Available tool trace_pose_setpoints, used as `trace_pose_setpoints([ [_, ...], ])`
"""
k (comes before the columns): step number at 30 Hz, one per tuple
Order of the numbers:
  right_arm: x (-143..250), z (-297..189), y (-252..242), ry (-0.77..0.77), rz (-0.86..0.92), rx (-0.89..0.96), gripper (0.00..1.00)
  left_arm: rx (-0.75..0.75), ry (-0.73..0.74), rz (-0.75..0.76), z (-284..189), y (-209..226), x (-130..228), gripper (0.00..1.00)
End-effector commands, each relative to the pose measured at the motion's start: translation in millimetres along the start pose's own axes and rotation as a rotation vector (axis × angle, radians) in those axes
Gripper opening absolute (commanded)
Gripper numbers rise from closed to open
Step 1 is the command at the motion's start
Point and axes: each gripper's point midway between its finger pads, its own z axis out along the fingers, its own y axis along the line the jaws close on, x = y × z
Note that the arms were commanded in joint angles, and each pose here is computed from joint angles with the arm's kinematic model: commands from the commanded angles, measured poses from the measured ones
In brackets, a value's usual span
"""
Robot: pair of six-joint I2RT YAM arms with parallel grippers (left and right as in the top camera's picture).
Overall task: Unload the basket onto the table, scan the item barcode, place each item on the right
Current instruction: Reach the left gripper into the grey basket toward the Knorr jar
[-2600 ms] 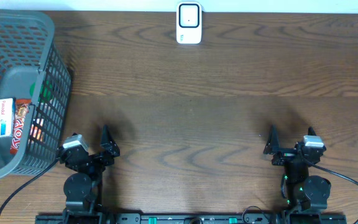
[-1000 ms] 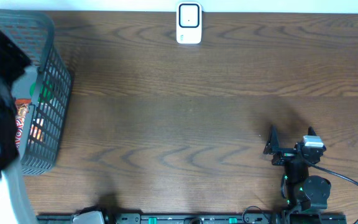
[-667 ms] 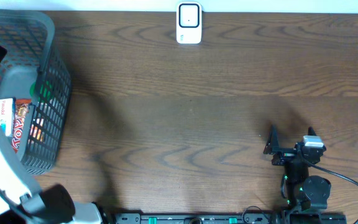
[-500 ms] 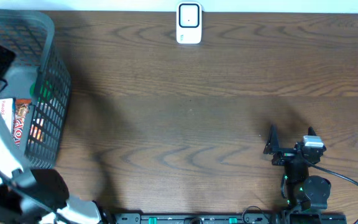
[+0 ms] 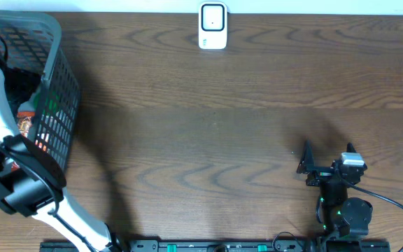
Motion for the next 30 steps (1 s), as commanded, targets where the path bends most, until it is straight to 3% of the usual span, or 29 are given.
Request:
trace_pose_setpoints([
  [1,-0.1,-0.4,1.4,-0.002,-0.013,-0.005,0.99,-0.009,0.031,0.007,11.5,-6.9,8.1,0.92],
  [18,-0.1,-0.4,1.3,-0.002,-0.013,-0.005,0.99,-0.130,0.169,0.077,81.4,-18.5,47.3,0.92],
  [30,-0.1,-0.4,1.3,-0.002,-0.013,-0.005,0.99,-0.127,0.166,0.078,71.8,-14.9,46.3,0.92],
])
